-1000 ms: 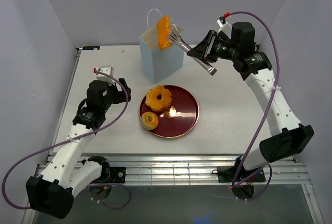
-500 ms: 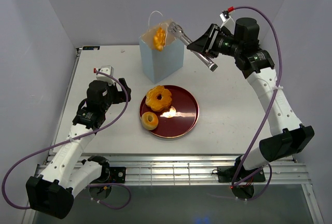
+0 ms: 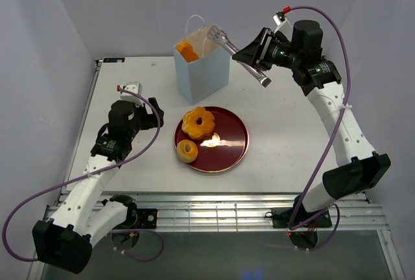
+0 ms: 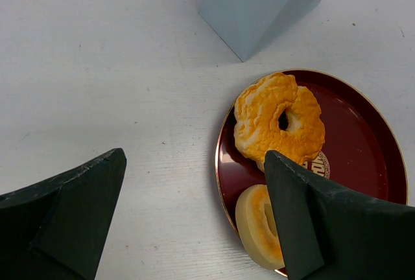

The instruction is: Place the fake bread into the paper bag

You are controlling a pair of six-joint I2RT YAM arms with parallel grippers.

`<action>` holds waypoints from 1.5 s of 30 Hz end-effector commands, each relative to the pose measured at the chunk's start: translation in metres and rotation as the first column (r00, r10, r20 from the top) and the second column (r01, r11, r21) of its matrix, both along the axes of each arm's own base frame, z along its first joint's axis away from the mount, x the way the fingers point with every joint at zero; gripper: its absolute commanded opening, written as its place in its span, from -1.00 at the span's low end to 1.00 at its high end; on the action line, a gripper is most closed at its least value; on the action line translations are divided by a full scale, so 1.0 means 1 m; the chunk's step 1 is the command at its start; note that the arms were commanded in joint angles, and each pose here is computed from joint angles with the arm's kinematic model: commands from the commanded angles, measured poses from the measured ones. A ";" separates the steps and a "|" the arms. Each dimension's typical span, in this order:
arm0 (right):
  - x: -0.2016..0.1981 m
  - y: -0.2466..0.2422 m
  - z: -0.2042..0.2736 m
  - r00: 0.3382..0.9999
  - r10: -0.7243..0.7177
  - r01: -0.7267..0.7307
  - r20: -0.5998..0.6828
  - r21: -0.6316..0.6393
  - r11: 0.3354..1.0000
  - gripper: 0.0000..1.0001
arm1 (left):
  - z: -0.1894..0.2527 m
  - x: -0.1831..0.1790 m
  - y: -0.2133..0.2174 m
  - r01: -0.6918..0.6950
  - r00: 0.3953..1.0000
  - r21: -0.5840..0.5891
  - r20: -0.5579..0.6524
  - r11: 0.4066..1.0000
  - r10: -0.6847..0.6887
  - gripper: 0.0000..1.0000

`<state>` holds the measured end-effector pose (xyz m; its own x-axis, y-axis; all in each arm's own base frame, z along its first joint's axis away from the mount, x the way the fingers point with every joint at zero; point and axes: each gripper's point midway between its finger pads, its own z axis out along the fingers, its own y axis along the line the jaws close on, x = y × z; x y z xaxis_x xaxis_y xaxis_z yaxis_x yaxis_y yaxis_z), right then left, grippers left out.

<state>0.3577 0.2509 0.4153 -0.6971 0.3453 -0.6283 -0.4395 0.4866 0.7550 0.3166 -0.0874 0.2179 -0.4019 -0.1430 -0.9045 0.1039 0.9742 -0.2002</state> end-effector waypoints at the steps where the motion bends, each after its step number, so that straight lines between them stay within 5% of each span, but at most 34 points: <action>1: -0.008 -0.001 0.042 0.992 0.022 -0.026 0.120 0.039 0.999 -0.16 | 0.016 0.000 -0.004 0.018 0.999 -0.021 0.039 1.000 -0.017 0.96; 11: -0.016 -0.022 0.035 0.974 -0.024 0.042 0.226 -0.078 0.996 -0.16 | 0.016 0.000 -0.002 0.008 0.999 -0.018 0.042 1.000 -0.007 0.96; 19: -0.023 -0.077 0.002 0.924 -0.213 0.292 0.317 -0.227 0.929 -0.14 | 0.017 0.001 0.000 -0.007 0.999 -0.014 0.046 1.000 0.007 0.96; 24: -0.034 -0.115 -0.052 0.876 -0.346 0.448 0.335 -0.302 0.842 -0.13 | 0.017 0.000 0.001 -0.012 0.999 -0.012 0.047 1.000 0.013 0.96; 34: -0.044 -0.153 -0.200 0.849 -0.438 0.529 0.295 -0.462 0.712 -0.05 | 0.014 0.001 0.002 -0.018 0.999 -0.008 0.040 1.000 0.019 0.96; 45: -0.021 -0.166 -0.277 0.846 -0.444 0.528 0.295 -0.581 0.619 0.10 | 0.014 0.001 0.002 -0.018 0.999 -0.007 0.039 1.000 0.019 0.96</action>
<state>0.3109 0.0886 0.1189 -0.5719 0.1140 -0.8124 -0.0620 0.9815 0.1814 0.3170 -0.0858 0.2180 -0.3995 -0.1450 -0.9052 0.0949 0.9756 -0.1982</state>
